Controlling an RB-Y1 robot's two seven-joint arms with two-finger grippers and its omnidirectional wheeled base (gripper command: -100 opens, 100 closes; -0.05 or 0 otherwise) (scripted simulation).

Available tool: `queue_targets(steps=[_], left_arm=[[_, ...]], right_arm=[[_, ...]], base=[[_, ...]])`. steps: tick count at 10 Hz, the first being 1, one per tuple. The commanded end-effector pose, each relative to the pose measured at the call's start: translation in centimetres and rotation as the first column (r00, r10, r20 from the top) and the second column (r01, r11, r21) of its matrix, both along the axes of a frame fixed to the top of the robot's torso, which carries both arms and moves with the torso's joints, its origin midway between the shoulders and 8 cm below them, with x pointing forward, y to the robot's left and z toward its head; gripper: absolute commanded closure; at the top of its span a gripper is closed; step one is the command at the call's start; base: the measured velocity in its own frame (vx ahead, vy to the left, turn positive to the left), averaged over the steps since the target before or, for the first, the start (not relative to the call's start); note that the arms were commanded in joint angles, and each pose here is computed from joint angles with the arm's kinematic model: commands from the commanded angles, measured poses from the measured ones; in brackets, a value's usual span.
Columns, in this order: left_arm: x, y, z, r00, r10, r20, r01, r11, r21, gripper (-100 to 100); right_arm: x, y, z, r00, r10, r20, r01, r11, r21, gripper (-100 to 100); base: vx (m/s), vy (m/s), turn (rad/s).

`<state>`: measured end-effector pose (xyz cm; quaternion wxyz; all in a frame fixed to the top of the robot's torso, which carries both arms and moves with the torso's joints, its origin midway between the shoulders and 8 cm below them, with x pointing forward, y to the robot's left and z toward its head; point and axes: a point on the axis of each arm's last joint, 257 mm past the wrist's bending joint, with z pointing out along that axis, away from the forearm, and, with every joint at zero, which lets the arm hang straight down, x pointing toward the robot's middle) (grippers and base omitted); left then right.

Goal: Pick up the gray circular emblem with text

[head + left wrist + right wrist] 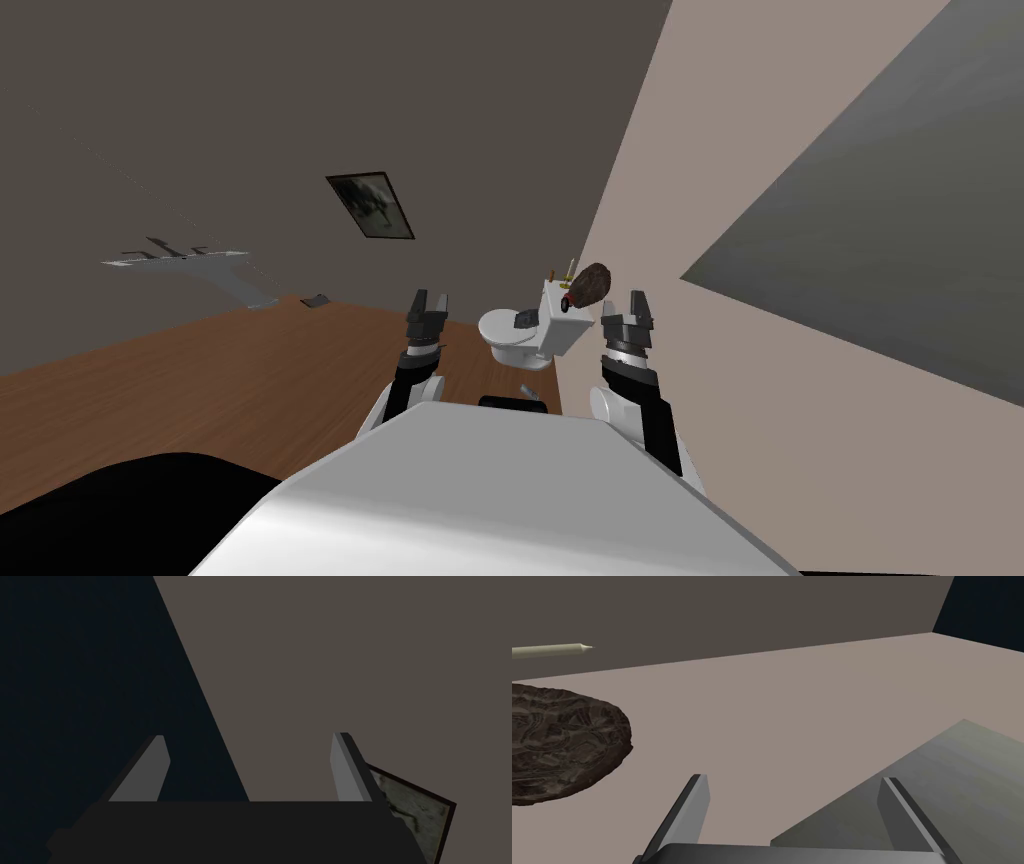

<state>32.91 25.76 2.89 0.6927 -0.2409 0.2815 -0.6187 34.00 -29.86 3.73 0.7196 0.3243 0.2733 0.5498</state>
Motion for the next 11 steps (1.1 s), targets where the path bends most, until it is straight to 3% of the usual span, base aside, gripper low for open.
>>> queue_targets(steps=[1, 4, 6, 7, 10, 11], left_arm=[[0.0, 0.0, 0.0, 1.0, 0.0, 0.0, 0.0, 1.0, 0.0, 0], [0.0, 0.0, 0.0, 1.0, 0.0, 0.0, 0.0, 1.0, 0.0, 0], [0.0, 0.0, 0.0, 1.0, 0.0, 0.0, 0.0, 1.0, 0.0, 0], [0.0, 0.0, 0.0, 1.0, 0.0, 0.0, 0.0, 1.0, 0.0, 0], [0.0, 0.0, 0.0, 1.0, 0.0, 0.0, 0.0, 1.0, 0.0, 0], [0.0, 0.0, 0.0, 1.0, 0.0, 0.0, 0.0, 1.0, 0.0, 0]], right_arm=[[0.5, 0.4, -0.7, 0.999, 0.021, -0.026, -0.022, 1.0, -0.02, -100], [2.0, 1.1, -3.4, 0.99, 0.071, -0.122, -0.078, 0.995, -0.054, -100], [3.2, 1.4, -6.3, 0.972, 0.101, -0.211, -0.116, 0.991, -0.06, -100], [3.2, 1.5, -6.3, 0.972, 0.103, -0.213, -0.119, 0.991, -0.066, -100], [4.8, 1.4, -11.9, 0.917, 0.135, -0.376, -0.172, 0.983, -0.067, -100], [4.8, 1.5, -11.9, 0.915, 0.136, -0.38, -0.177, 0.981, -0.075, -100]], base=[[-0.018, 0.013, 0.086], [-0.049, 0.027, 0.133], [-0.067, 0.038, 0.185], [-0.052, 0.035, 0.069], [-0.067, 0.057, 0.22], [-0.056, 0.033, 0.073]])
